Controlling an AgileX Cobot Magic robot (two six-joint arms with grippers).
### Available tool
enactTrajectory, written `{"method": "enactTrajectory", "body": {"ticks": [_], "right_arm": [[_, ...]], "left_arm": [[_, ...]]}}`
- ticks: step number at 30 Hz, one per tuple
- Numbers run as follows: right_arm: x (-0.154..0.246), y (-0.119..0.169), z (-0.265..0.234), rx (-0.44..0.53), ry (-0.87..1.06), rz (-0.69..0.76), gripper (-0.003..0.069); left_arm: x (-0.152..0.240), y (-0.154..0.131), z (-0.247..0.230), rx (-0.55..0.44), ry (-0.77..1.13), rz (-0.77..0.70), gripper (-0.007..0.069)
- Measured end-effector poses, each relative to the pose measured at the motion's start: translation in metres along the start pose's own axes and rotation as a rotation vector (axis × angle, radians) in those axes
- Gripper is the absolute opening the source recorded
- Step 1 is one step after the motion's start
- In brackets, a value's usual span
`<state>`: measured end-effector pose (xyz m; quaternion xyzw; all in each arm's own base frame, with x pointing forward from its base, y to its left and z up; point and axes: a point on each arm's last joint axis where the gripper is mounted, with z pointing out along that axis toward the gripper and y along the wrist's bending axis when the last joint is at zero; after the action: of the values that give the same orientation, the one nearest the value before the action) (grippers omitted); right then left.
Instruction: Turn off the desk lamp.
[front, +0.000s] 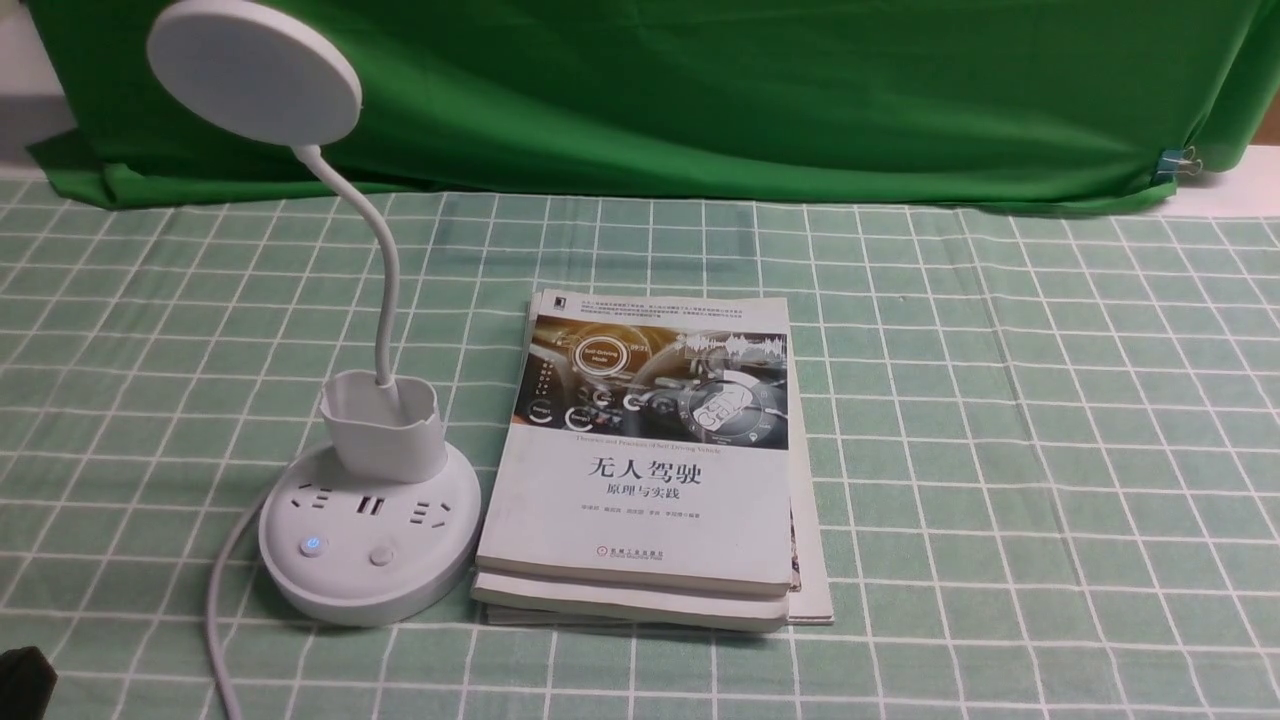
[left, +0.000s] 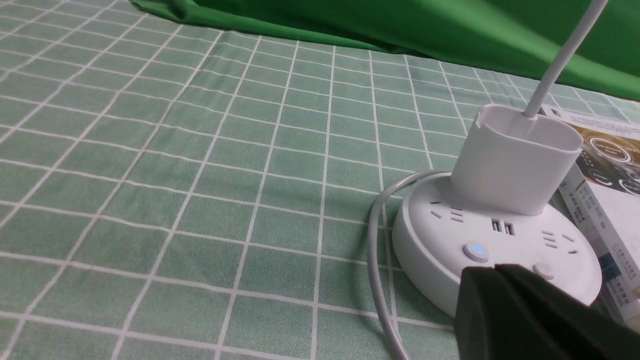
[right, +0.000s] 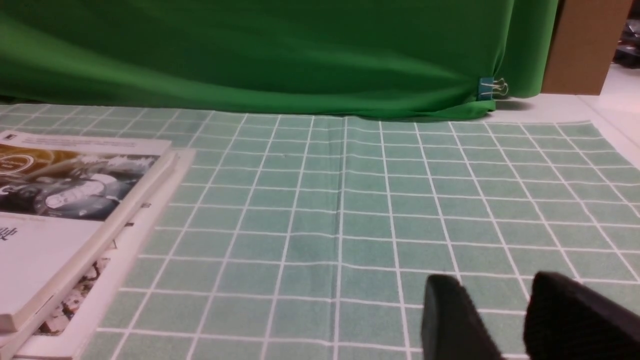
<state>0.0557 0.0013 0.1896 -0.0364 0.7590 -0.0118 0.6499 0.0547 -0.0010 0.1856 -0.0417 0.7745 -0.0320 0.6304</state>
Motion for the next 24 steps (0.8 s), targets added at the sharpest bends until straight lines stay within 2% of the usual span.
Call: {"method": "enactTrajectory", "body": {"ticks": [24], "right_arm": [[0.0,0.0,0.0,0.0,0.0,0.0,0.0242]], "left_arm": [[0.0001,0.0,0.0,0.0,0.001,0.016,0.0]]}}
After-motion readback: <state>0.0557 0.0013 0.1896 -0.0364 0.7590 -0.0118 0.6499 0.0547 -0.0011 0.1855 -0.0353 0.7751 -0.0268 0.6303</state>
